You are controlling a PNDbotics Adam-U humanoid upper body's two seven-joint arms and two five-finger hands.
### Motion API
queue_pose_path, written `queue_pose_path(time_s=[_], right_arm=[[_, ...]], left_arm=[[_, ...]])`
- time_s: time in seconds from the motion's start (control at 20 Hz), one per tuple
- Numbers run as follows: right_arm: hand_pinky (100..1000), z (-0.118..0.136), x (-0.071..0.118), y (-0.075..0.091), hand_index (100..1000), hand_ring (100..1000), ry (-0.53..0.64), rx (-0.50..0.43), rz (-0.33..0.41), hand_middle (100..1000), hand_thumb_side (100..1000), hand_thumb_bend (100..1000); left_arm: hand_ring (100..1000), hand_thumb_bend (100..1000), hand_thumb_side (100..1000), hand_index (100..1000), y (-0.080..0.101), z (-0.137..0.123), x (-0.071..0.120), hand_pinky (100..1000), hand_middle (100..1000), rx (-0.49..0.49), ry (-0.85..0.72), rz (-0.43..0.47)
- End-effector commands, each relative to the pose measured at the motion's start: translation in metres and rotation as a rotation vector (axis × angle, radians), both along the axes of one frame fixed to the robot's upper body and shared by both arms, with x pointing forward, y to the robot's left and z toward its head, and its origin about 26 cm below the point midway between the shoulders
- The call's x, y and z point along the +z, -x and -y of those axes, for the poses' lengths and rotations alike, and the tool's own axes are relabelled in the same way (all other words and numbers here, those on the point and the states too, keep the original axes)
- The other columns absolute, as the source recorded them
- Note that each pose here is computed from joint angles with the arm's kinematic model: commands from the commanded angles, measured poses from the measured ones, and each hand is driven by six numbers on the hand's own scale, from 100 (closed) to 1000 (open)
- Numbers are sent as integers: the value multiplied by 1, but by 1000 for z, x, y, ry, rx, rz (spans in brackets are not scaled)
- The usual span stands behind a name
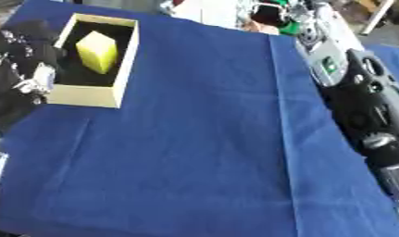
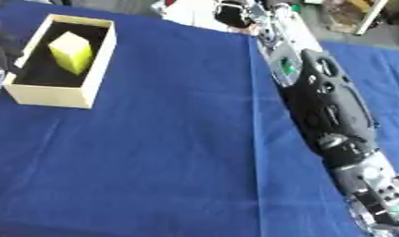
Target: Pick up objects on the table and place them in the box.
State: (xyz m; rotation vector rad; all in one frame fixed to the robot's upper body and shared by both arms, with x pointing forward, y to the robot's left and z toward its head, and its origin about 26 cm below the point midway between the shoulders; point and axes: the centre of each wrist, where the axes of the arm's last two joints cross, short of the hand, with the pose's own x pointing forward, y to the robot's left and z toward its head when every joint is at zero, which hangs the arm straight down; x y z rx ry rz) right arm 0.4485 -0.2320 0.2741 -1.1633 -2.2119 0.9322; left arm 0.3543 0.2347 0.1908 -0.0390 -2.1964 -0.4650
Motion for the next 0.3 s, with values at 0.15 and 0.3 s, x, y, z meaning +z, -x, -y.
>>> queue_pose_path(time_s=[0.15, 0.3], right_arm=[[730, 50, 14, 22, 857, 734, -102, -82, 46, 796, 100, 100], [725, 59, 2, 37, 852, 729, -137, -63, 41, 796, 210, 100]], left_arm=[[693, 100, 244, 819, -2, -13, -2, 565, 698, 64, 56, -41], [695, 100, 245, 817, -2, -17, -6, 564, 700, 87, 87, -71]])
